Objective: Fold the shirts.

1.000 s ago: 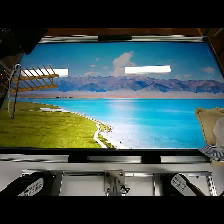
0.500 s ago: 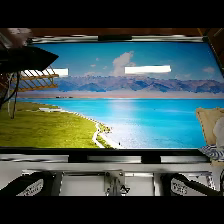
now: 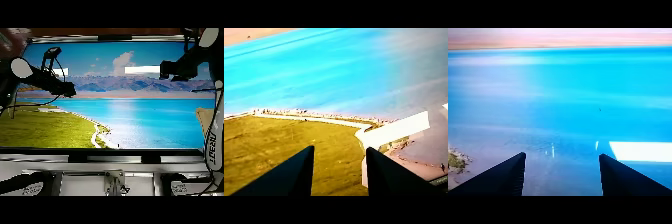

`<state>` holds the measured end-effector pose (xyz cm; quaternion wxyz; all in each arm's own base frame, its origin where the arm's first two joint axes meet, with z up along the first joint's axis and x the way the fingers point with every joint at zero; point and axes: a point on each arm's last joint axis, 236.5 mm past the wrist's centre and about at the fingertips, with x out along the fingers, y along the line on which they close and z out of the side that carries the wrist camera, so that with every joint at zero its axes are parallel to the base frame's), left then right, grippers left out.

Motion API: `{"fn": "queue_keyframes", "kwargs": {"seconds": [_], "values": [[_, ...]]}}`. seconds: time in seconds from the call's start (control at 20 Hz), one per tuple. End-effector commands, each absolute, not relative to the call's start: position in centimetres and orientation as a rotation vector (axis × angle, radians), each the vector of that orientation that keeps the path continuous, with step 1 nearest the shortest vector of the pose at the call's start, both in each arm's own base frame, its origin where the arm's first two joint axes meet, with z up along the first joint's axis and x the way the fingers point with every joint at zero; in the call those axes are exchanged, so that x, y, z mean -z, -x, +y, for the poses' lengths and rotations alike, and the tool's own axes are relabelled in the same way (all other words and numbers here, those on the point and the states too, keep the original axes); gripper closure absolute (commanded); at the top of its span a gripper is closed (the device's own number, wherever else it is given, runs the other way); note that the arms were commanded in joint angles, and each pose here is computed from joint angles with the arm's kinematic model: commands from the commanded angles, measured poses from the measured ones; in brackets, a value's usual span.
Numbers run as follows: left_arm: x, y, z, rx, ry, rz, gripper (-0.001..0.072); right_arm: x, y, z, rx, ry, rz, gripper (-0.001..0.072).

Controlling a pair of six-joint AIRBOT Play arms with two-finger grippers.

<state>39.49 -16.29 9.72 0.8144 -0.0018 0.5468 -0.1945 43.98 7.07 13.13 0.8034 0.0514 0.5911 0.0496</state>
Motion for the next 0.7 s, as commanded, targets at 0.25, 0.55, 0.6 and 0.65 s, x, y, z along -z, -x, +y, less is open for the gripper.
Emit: {"fn": "queue_keyframes", "kwargs": {"seconds": [0.25,0.55,0.6,0.65], "values": [[-7.93,-39.29,-14.93,0.351,-0.017,1.236,0.0288,-10.92,-45.58,9.47,-0.164,-0.159,1.272,0.0123],[-7.89,-39.21,-14.90,0.351,-0.018,1.240,0.0288,-10.92,-45.58,9.47,-0.164,-0.159,1.272,0.0123],[-7.89,-39.21,-14.90,0.351,-0.018,1.240,0.0288,-10.92,-45.58,9.47,-0.164,-0.159,1.272,0.0123],[-7.89,-39.21,-14.90,0.351,-0.018,1.240,0.0288,-10.92,-45.58,9.47,-0.164,-0.159,1.272,0.0123]]}}
